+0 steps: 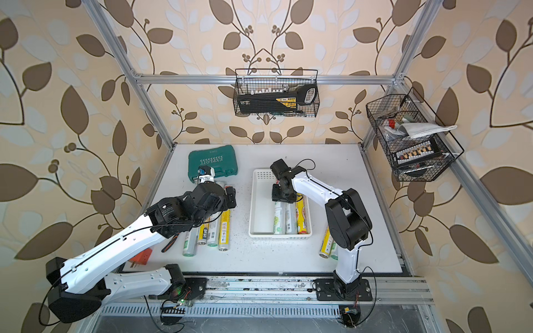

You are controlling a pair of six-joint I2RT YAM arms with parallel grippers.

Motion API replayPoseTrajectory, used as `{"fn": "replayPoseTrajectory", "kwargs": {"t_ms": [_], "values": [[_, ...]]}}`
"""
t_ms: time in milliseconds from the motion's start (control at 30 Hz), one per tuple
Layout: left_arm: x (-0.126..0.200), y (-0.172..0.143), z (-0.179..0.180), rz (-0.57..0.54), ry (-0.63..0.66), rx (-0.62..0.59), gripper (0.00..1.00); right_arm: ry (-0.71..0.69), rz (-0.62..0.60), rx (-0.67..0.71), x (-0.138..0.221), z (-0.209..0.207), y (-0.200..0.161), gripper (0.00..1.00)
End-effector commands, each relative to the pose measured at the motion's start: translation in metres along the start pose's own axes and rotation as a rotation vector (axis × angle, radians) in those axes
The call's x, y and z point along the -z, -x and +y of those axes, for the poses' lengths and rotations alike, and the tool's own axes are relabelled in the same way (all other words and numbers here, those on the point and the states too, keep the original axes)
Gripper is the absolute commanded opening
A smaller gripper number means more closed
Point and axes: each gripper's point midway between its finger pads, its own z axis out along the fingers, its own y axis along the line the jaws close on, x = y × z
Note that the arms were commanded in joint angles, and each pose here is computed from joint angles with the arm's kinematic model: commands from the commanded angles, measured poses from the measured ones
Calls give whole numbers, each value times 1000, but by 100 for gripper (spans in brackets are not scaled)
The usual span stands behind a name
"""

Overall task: Put the plastic wrap into the basket
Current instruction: Place the plastic wrap in the basket.

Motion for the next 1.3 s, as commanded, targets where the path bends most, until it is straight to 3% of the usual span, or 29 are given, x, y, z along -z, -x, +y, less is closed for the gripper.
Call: {"fn": "replayPoseTrajectory", "kwargs": {"t_ms": [0, 467, 733, 1033, 1267], "values": [[7, 12, -10, -29, -37, 13, 99, -18, 5, 5, -9, -1, -5, 42], [-3, 4, -10, -16, -25, 9, 99, -98, 24, 54, -34, -7, -3, 44], [-4, 2, -10, -12, -24, 10, 99, -118, 10, 49, -33, -8, -2, 51], [-4, 1, -7, -7, -17, 6, 99, -239, -71, 123, 8, -19, 5, 66], [-6, -2, -9, 3, -26, 9, 99, -250, -98, 144, 26, -28, -1, 67]]}}
